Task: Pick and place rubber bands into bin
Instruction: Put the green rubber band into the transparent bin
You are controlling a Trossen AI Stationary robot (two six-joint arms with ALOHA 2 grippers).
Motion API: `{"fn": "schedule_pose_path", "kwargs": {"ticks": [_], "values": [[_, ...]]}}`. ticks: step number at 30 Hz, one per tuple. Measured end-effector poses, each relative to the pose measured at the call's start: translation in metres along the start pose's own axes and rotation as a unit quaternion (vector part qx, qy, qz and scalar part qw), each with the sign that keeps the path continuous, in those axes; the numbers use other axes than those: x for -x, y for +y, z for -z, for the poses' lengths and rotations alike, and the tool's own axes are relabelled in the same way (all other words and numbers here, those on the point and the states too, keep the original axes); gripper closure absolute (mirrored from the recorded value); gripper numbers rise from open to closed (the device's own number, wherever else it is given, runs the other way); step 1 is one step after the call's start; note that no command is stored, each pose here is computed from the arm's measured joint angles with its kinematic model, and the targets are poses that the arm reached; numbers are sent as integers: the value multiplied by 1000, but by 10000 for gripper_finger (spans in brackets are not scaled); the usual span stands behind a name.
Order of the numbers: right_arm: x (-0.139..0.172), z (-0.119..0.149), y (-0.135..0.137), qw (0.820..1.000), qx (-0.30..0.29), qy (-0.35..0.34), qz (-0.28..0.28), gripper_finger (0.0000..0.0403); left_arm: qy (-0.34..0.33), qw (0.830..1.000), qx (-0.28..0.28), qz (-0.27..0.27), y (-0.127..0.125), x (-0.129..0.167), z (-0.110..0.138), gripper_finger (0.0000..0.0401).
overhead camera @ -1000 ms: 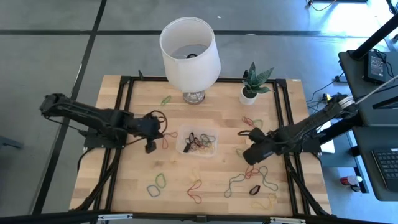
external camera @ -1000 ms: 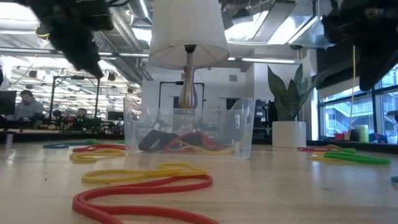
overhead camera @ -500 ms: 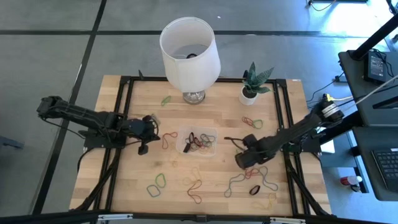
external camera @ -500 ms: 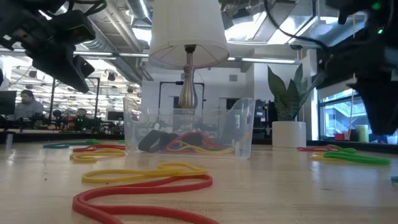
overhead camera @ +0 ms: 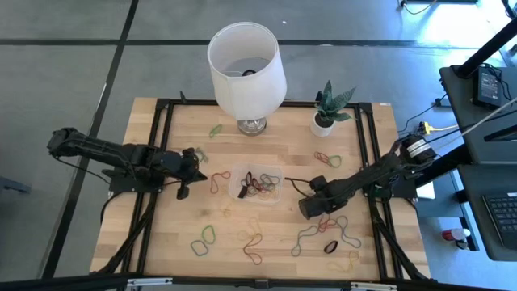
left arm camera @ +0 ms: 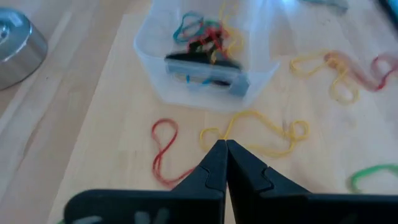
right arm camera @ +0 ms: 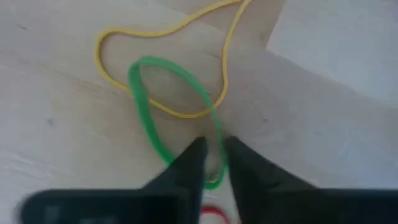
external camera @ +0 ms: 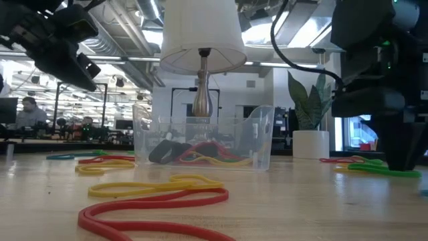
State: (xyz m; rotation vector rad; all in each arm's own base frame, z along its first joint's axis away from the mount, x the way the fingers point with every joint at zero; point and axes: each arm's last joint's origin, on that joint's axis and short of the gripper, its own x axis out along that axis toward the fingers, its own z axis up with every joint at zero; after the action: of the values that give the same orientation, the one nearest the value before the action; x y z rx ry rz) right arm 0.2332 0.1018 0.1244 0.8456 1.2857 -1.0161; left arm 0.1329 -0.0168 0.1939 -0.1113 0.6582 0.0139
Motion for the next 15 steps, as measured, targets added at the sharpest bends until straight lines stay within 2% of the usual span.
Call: {"fn": "schedule_pose_path", "kwargs": {"ticks": [2,4,7,10,15], "values": [[9,-1,2,1000,-4,4,-9,390,-1,1000,11,4,0,1,0,400],[21,-2,3,1000,-3,0,-5,392,-5,1000,26,6,0,2,0,400],[55,-6,9,1000,-5,-11,-22,399,-3,999,38,6,0,2,0,399],[87,-12,14,999,-3,-50,-9,400,-2,999,38,6,0,2,0,399],[143,-26,31,987,-9,-149,-62,401,-3,999,38,6,0,2,0,399]]}}
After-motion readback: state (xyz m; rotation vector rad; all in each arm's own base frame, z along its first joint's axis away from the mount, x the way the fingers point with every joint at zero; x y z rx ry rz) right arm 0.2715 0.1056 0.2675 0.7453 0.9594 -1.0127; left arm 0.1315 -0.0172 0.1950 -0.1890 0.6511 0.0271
